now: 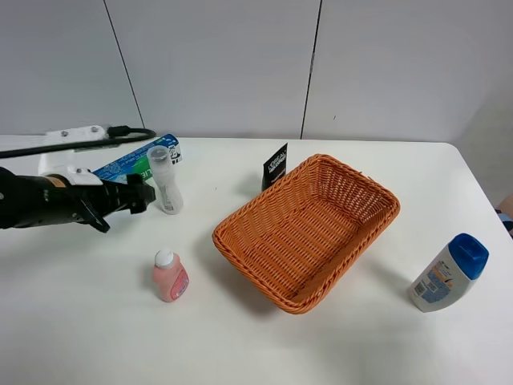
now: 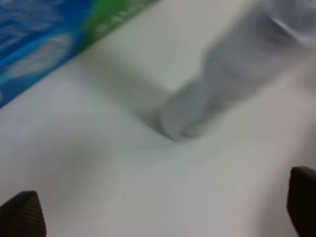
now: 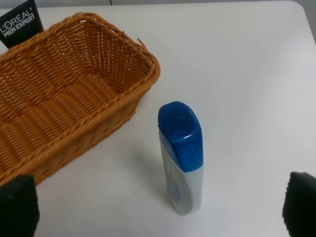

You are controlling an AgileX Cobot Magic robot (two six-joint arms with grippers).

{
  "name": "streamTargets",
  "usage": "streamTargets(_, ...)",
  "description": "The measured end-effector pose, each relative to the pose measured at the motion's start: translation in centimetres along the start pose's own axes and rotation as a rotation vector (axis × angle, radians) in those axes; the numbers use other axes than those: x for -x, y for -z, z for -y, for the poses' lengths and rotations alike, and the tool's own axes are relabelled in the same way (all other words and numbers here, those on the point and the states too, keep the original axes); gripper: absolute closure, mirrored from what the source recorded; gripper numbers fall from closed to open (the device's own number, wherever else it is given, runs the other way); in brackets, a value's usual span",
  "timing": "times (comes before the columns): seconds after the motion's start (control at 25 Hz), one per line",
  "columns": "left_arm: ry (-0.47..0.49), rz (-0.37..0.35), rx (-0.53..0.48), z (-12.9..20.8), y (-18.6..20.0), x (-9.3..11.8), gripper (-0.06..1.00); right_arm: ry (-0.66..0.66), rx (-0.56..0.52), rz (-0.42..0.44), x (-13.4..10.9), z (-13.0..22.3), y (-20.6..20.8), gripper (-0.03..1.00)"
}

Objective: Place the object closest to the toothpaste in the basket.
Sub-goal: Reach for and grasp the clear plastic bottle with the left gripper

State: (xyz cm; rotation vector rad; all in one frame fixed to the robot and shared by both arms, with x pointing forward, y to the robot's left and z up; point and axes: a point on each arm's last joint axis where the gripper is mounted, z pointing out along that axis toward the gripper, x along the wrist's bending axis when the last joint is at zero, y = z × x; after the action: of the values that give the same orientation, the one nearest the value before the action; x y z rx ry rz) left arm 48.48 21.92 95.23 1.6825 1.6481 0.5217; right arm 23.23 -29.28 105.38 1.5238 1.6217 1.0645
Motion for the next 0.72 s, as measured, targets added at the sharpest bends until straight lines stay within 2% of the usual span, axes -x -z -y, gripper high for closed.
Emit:
streamTargets(0.08, -0.123, 0.041, -0.013, 0.5, -0.1, 1.2, -0.05, 0.0, 0.0, 0.0, 0.0, 0.0, 0.0, -0.03)
streamTargets(0.16, -0.207, 0.071, -0.021, 0.9, -0.2, 2.2, -0.05, 0.0, 0.0, 0.0, 0.0, 0.0, 0.0, -0.03)
streamTargets(0.28, -0.26, 0.081, 0.017, 1.2, -0.3, 2.4, -0.05, 0.0, 0.0, 0.0, 0.0, 0.0, 0.0, -0.03)
streamTargets(0.36, -0.275, 0.076, 0.114, 1.3, -0.1, 2.0, -0.05, 0.0, 0.0, 0.0, 0.0, 0.0, 0.0, -0.03)
streamTargets(0.44, -0.268, 0.067, 0.216, 1.8, 0.2, 1.5, -0.05, 0.0, 0.0, 0.0, 0.0, 0.0, 0.0, -0.03)
streamTargets(0.52, -0.211, 0.059, 0.311, 2.2, 0.7, 1.0, -0.05, 0.0, 0.0, 0.0, 0.0, 0.0, 0.0, -0.03)
streamTargets(0.72, -0.044, 0.071, 0.406, 2.8, 1.4, 0.3, -0.05, 0.0, 0.0, 0.0, 0.0, 0.0, 0.0, -0.03)
